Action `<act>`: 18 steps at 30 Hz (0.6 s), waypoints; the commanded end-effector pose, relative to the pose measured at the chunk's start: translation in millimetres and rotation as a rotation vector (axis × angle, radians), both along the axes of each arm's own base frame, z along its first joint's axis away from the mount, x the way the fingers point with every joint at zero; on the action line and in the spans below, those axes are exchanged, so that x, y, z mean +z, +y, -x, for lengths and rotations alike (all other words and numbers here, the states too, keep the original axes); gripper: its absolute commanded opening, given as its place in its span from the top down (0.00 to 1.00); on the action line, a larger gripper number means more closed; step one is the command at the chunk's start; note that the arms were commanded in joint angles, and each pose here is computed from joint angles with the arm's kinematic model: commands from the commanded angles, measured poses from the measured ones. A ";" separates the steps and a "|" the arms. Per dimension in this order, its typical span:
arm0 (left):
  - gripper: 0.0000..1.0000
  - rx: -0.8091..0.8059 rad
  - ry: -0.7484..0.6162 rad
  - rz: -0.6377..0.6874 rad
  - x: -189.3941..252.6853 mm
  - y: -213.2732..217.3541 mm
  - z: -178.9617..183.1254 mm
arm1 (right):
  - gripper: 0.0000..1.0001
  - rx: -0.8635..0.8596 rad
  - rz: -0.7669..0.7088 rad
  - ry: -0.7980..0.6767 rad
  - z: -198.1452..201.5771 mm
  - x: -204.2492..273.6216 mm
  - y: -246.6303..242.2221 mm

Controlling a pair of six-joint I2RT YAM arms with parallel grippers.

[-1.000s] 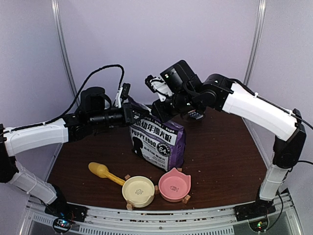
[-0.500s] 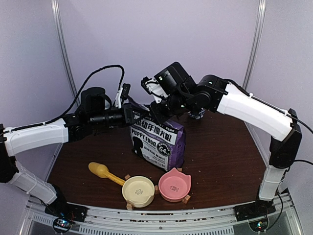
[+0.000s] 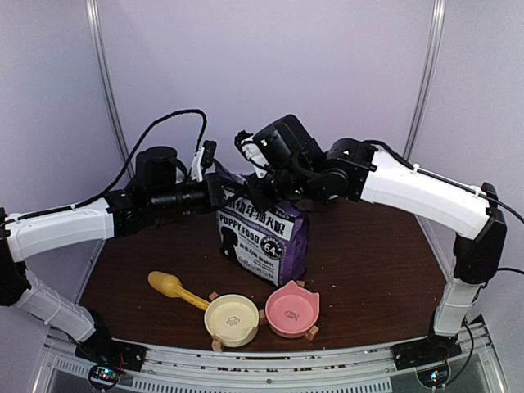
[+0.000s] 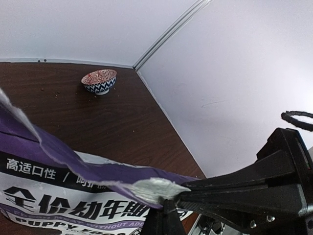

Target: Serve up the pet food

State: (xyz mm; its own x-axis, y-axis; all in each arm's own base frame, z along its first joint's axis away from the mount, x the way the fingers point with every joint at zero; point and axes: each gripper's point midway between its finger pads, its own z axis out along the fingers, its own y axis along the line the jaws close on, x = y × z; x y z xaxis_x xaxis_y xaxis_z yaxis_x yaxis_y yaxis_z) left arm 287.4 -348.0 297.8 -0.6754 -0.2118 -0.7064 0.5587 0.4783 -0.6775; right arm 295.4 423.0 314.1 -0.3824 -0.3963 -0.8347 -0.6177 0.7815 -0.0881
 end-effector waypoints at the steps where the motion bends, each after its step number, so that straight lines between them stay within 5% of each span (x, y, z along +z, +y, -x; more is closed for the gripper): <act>1: 1.00 0.093 0.011 -0.028 -0.4 14.8 -13.4 | 1.00 -0.131 -0.075 -0.098 -11.4 40.8 -29.8; 11: 1.00 0.096 0.015 -0.032 -3.3 15.4 -13.3 | 1.00 -0.129 -0.118 -0.082 -9.0 43.7 -28.2; 15: 0.99 0.051 -0.092 0.059 29.8 14.9 -3.3 | 1.00 -0.047 -0.159 -0.039 1.7 42.8 -15.5; 18: 0.71 0.032 -0.169 0.095 54.0 18.9 4.8 | 1.00 0.028 -0.213 0.005 13.3 43.7 -4.2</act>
State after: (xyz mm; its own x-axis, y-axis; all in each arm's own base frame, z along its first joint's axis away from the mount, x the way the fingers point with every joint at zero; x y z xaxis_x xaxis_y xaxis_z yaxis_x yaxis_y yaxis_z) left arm 293.8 -335.1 295.0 -0.6602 -0.2381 -0.7124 0.5284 0.5269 -0.6657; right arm 297.4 413.0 326.7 -0.3890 -0.3181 -0.8645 -0.5758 0.8165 -0.0414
